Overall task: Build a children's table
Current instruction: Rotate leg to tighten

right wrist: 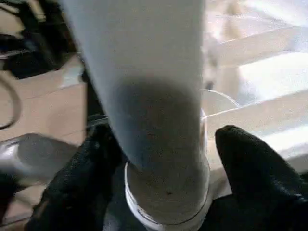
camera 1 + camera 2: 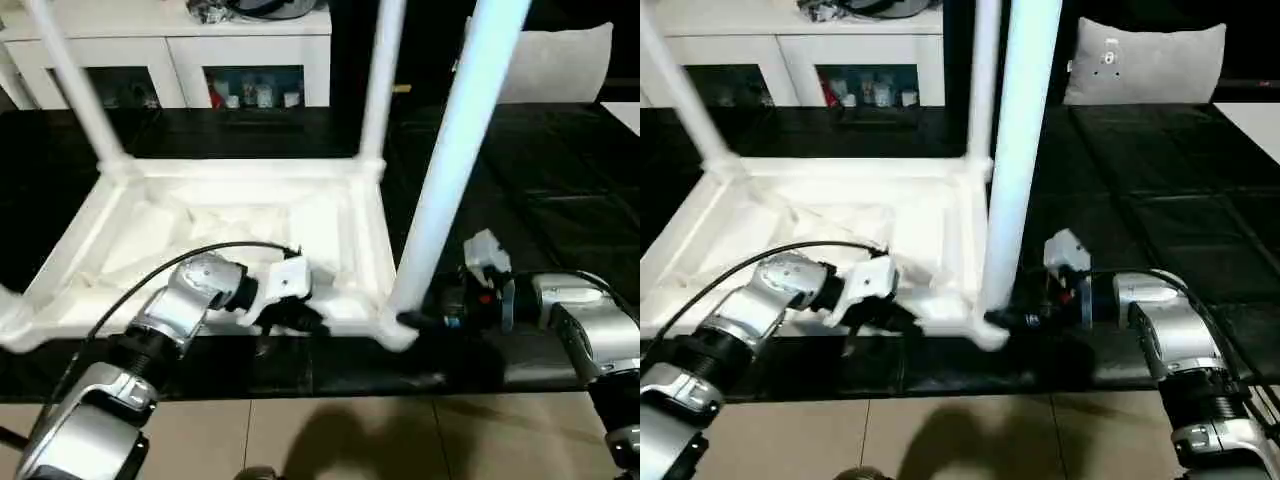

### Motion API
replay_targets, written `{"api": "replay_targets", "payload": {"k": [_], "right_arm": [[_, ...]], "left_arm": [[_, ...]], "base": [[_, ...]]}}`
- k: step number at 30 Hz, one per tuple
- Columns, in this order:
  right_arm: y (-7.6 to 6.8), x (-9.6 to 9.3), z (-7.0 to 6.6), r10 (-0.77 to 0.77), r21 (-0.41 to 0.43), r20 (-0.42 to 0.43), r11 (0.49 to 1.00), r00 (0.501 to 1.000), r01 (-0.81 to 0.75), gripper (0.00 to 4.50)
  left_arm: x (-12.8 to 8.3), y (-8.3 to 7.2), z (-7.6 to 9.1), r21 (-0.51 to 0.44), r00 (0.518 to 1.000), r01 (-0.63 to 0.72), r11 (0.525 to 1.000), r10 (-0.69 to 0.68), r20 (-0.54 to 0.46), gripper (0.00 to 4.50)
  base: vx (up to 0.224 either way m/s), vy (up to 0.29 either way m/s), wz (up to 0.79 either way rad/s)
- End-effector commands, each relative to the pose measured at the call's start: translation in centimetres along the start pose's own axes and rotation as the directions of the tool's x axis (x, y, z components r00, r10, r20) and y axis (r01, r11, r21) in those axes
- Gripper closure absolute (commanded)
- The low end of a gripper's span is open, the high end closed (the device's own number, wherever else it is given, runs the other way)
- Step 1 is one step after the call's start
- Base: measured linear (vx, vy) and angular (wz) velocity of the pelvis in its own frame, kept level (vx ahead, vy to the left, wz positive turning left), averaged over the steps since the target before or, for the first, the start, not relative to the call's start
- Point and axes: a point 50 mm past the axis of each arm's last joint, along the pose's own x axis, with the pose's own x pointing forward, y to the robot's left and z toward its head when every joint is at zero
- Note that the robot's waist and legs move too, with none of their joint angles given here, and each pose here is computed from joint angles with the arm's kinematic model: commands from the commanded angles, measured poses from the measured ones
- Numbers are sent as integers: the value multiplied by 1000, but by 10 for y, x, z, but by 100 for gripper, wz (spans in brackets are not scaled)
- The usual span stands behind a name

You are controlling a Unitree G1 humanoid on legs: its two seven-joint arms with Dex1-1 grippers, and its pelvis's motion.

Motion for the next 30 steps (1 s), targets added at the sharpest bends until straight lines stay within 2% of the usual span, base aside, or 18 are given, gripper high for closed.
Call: {"api": "replay_targets", "payload": {"k": [1,2,4,8,12,14,17,19,20,23,25,26,28,30], "right_arm": [[2,1,6,40,-13,7,999,999,-39,137],[4,3,6,65,2,8,998,998,-65,156],[5,5,6,78,8,8,997,997,-78,156],[9,7,4,109,29,12,994,994,-109,195],[13,9,3,119,68,43,990,992,-122,231],[14,10,2,107,86,58,990,993,-111,233],[-1,27,0,-133,124,50,984,990,126,238],[-4,30,0,-183,122,50,977,982,176,240],[-13,40,2,-299,152,58,946,953,287,243],[-23,55,5,-438,193,43,886,898,422,245],[-33,67,7,-556,211,11,814,831,542,245],[-38,74,8,-630,233,-3,755,777,613,245],[-40,81,10,-661,246,3,728,751,640,245],[-37,90,15,-645,252,59,748,762,614,245]], "left_arm": [[5,-2,9,67,996,82,994,-80,-34,450],[4,-1,9,70,996,83,994,-80,-35,450],[4,-1,9,71,996,81,994,-79,-34,450],[3,0,9,63,997,75,995,-74,-28,450],[3,0,8,18,999,46,999,-46,-5,450],[3,1,7,-15,1000,16,1000,-16,10,450],[7,8,12,-110,994,-94,989,100,53,450],[9,9,13,-132,991,-116,984,124,58,450],[15,15,18,-195,975,-195,961,212,68,450],[24,22,25,-260,946,-299,918,322,48,450],[31,27,30,-277,917,-385,881,400,-2,450],[35,30,33,-276,898,-428,861,439,-21,450],[38,33,37,-272,880,-464,843,475,-31,450],[42,35,41,-277,869,-481,832,494,-24,450]], "base": [[0,0,0],[0,0,0],[0,0,0],[0,0,0],[0,0,0],[0,0,0],[0,0,0],[0,0,0],[0,0,0],[0,0,0],[0,0,0],[0,0,0],[0,0,0],[0,0,0]]}}
